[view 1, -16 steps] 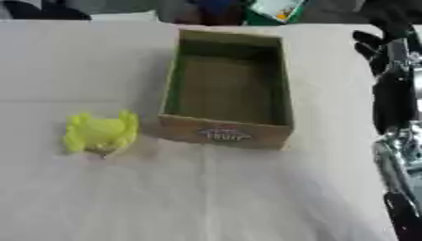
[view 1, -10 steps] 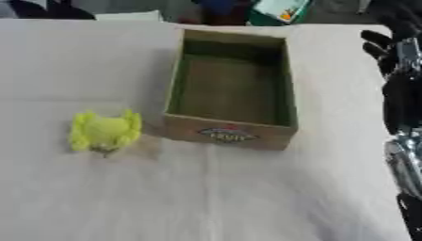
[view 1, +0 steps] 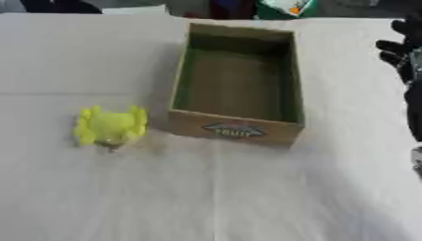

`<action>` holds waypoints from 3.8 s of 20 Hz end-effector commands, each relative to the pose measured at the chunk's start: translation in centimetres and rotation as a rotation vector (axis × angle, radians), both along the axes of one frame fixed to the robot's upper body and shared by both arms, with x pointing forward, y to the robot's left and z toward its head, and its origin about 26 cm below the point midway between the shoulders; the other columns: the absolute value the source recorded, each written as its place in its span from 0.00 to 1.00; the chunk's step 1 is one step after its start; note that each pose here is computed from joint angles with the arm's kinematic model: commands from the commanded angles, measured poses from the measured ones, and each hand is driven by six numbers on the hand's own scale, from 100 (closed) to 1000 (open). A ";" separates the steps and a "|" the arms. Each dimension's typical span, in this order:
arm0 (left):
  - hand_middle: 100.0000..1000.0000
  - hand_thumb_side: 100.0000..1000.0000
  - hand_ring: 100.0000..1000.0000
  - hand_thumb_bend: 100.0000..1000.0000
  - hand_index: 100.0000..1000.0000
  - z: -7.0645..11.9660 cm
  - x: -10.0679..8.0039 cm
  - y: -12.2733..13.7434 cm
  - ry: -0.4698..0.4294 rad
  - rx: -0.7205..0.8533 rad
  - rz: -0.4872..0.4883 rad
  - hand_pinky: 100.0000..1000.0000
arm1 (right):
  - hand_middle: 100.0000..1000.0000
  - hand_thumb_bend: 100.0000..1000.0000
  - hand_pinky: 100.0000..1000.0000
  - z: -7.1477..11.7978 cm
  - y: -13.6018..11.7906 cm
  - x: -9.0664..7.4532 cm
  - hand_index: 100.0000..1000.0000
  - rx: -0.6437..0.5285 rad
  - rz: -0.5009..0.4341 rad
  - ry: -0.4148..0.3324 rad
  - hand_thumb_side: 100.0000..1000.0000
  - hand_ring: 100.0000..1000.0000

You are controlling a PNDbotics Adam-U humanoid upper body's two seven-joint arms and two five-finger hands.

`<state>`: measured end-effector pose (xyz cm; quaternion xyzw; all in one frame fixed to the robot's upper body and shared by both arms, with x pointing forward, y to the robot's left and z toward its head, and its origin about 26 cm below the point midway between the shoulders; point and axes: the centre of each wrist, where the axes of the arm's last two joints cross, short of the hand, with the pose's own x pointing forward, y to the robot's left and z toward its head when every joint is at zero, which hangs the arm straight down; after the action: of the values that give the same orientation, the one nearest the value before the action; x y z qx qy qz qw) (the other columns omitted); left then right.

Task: Pick up objects on the table and place them in the box.

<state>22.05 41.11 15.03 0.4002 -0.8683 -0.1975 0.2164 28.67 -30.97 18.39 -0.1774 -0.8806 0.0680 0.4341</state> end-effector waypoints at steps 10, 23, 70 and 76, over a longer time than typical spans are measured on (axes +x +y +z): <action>0.67 0.62 0.65 0.00 0.87 4.4 1.6 -1.0 0.175 0.597 0.034 0.53 | 0.90 0.00 0.87 0.8 -0.1 -0.3 1.00 -0.030 0.007 -0.031 0.84 0.82; 0.70 0.73 0.70 0.00 0.93 6.8 4.2 -2.8 0.429 0.888 -0.078 0.57 | 0.89 0.00 0.87 0.9 0.1 -0.2 1.00 -0.030 0.014 -0.031 0.83 0.81; 0.90 0.44 0.88 0.21 1.00 8.1 12.6 -6.8 0.803 1.194 -0.202 0.69 | 0.88 0.00 0.87 0.7 1.2 0.0 1.00 -0.032 0.080 0.004 0.82 0.79; 0.90 0.43 0.88 0.20 1.00 8.6 14.2 -7.8 0.769 1.183 -0.232 0.69 | 0.87 0.00 0.87 0.6 1.4 0.1 1.00 -0.032 0.092 0.004 0.83 0.79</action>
<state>36.18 33.05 22.68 0.2629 -0.5338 -0.7628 0.2530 28.96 -29.65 18.27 -0.1460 -0.8796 0.0978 0.4420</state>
